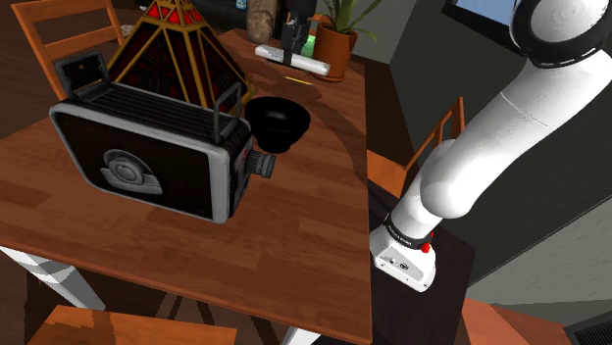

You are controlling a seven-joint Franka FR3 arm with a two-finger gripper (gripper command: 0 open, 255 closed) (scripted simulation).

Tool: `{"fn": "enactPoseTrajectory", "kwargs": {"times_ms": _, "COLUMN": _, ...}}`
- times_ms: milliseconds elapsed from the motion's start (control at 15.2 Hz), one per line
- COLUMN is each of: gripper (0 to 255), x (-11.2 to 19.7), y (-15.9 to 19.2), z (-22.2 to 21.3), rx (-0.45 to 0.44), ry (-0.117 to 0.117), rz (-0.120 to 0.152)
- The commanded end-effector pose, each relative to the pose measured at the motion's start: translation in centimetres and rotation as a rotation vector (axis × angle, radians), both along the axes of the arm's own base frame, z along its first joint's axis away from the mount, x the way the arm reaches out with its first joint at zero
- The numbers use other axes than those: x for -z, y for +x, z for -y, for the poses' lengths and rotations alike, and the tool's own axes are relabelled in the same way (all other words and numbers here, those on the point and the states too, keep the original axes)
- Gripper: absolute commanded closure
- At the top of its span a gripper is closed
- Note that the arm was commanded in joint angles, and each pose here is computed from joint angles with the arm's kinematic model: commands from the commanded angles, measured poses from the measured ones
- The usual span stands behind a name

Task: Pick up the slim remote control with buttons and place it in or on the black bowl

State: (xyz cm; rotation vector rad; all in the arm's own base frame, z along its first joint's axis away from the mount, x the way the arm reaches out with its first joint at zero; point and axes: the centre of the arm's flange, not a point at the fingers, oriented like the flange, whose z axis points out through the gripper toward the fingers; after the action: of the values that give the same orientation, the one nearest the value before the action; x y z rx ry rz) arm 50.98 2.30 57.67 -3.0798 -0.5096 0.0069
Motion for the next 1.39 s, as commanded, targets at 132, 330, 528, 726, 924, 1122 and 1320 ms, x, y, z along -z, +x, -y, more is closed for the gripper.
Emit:
{"fn": "enactPoseTrajectory", "kwargs": {"times_ms": 132, "gripper": 255, "x": 0.1, "y": -2.9, "z": -4.4, "rx": 0.001, "ry": 0.0, "rz": 0.0}}
{"fn": "enactPoseTrajectory", "kwargs": {"times_ms": 330, "gripper": 255, "x": 0.1, "y": -5.1, "z": -7.7, "rx": 0.001, "ry": 0.0, "rz": 0.0}}
{"fn": "enactPoseTrajectory", "kwargs": {"times_ms": 528, "gripper": 255, "x": 0.1, "y": -7.3, "z": -11.0, "rx": 0.001, "ry": 0.0, "rz": 0.0}}
{"fn": "enactPoseTrajectory", "kwargs": {"times_ms": 726, "gripper": 255, "x": 0.1, "y": -9.1, "z": -13.7, "rx": 0.001, "ry": 0.0, "rz": 0.0}}
{"fn": "enactPoseTrajectory", "kwargs": {"times_ms": 924, "gripper": 255, "x": 1.7, "y": -9.1, "z": -13.7, "rx": 0.001, "ry": 0.0, "rz": 0.0}}
{"fn": "enactPoseTrajectory", "kwargs": {"times_ms": 1122, "gripper": 255, "x": 3.3, "y": -9.1, "z": -13.7, "rx": 0.001, "ry": 0.0, "rz": 0.0}}
{"fn": "enactPoseTrajectory", "kwargs": {"times_ms": 1320, "gripper": 255, "x": 4.9, "y": -9.1, "z": -13.7, "rx": 0.001, "ry": 0.0, "rz": 0.0}}
